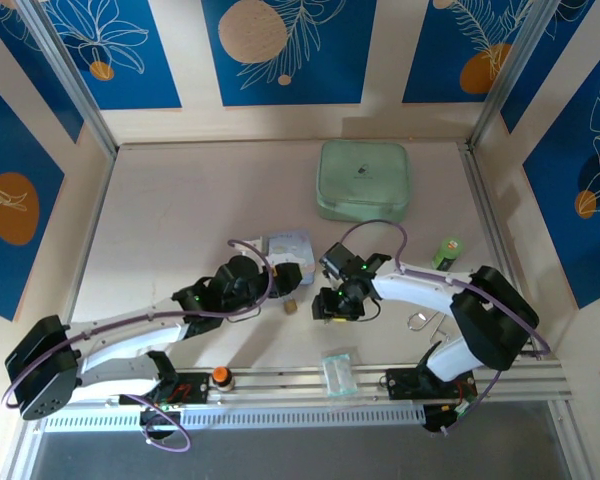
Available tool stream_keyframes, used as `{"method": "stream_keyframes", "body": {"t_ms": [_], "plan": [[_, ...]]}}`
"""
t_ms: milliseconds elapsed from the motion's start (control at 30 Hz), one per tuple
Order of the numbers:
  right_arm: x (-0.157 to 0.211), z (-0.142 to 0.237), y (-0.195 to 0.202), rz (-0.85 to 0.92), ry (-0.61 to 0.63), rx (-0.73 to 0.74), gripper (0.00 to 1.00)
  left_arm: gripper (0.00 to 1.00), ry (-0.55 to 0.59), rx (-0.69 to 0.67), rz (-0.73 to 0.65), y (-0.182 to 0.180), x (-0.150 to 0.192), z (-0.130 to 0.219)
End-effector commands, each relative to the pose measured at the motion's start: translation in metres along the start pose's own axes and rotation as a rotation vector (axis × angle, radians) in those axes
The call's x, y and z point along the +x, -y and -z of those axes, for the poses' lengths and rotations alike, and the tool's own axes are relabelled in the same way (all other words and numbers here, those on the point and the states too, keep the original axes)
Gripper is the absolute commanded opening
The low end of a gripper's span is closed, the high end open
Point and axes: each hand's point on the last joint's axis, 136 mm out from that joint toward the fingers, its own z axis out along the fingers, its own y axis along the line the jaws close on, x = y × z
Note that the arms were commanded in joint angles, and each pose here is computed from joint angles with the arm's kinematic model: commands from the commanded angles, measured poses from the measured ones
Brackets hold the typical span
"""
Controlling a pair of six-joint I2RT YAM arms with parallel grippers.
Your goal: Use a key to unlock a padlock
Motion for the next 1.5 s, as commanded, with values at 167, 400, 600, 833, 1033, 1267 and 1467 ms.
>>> {"method": "stream_keyframes", "body": {"t_ms": [167, 400, 600, 833, 1033, 1267, 1467], "plan": [[0.000, -0.008, -0.002, 0.010, 0.021, 0.062, 0.48, 0.72, 0.026, -0.023, 0.015, -0.007, -0.002, 0.008], [-0.018, 0.000, 0.008, 0.085, 0.115, 0.183, 0.43, 0.72, 0.028, -0.026, 0.017, -0.007, -0.002, 0.008], [-0.009, 0.015, 0.027, 0.084, 0.127, 0.285, 0.42, 0.72, 0.031, -0.026, 0.024, -0.009, -0.001, 0.008], [-0.015, 0.019, 0.007, -0.015, 0.151, 0.133, 0.55, 0.72, 0.033, -0.024, 0.026, -0.007, -0.002, 0.006], [-0.023, 0.004, 0.007, -0.057, 0.136, 0.212, 0.63, 0.73, 0.038, -0.026, 0.035, -0.010, -0.001, 0.009], [-0.029, -0.003, 0.022, -0.055, 0.175, 0.336, 0.61, 0.73, 0.049, -0.039, 0.038, -0.014, -0.001, 0.011], [-0.017, -0.008, 0.035, -0.028, 0.159, 0.442, 0.61, 0.73, 0.041, -0.043, 0.041, -0.015, 0.001, 0.009]]}}
